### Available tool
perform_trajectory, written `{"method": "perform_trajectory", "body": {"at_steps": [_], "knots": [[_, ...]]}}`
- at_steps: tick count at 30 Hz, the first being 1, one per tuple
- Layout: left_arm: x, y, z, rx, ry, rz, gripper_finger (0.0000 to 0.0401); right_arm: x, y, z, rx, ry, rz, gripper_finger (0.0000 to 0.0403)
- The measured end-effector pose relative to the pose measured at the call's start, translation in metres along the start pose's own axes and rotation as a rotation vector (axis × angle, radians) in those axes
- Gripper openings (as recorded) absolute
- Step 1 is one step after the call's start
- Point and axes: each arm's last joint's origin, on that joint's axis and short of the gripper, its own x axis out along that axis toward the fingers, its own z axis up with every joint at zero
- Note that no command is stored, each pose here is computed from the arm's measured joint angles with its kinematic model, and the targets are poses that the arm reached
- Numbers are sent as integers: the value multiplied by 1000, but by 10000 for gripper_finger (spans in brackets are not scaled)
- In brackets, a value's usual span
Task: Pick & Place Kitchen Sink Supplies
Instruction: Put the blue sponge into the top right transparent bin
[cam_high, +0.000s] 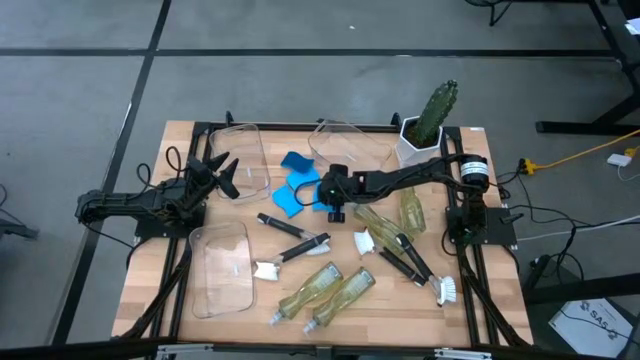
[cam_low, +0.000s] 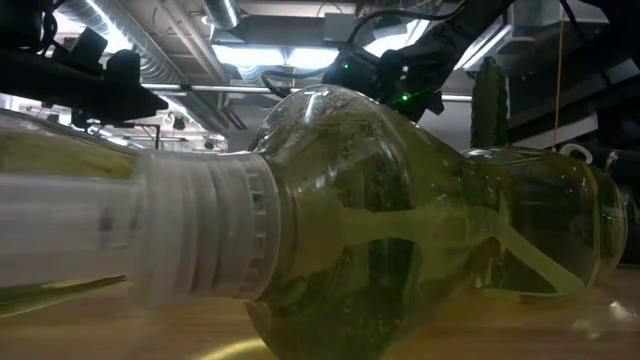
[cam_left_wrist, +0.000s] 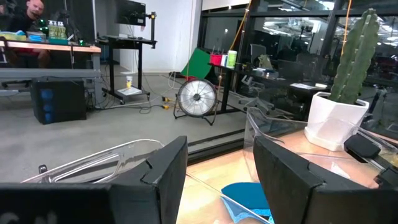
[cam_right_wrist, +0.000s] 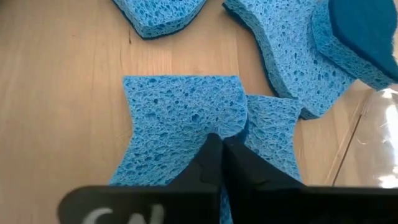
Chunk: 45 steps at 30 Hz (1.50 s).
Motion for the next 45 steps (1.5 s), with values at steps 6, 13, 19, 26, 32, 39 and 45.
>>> {"method": "perform_trajectory", "body": {"at_steps": [6,13,19,26,32,39,45], "knots": [[0,0,0,0,0,0,180,-5,-5,16,-2,-21,-3,9],[0,0,0,0,0,0,180,-15,-12,37,-19,-75,-18,5],[0,0,0,0,0,0,180,-24,-20,58,-6,-162,-44,3],[0,0,0,0,0,0,180,-32,-29,68,-12,-164,-195,2],[0,0,0,0,0,-1,180,-63,-52,73,17,-221,-165,4],[0,0,0,0,0,-1,180,-88,-98,59,162,-188,-227,4],[0,0,0,0,0,-1,180,-82,-130,36,259,-119,-275,4]]}}
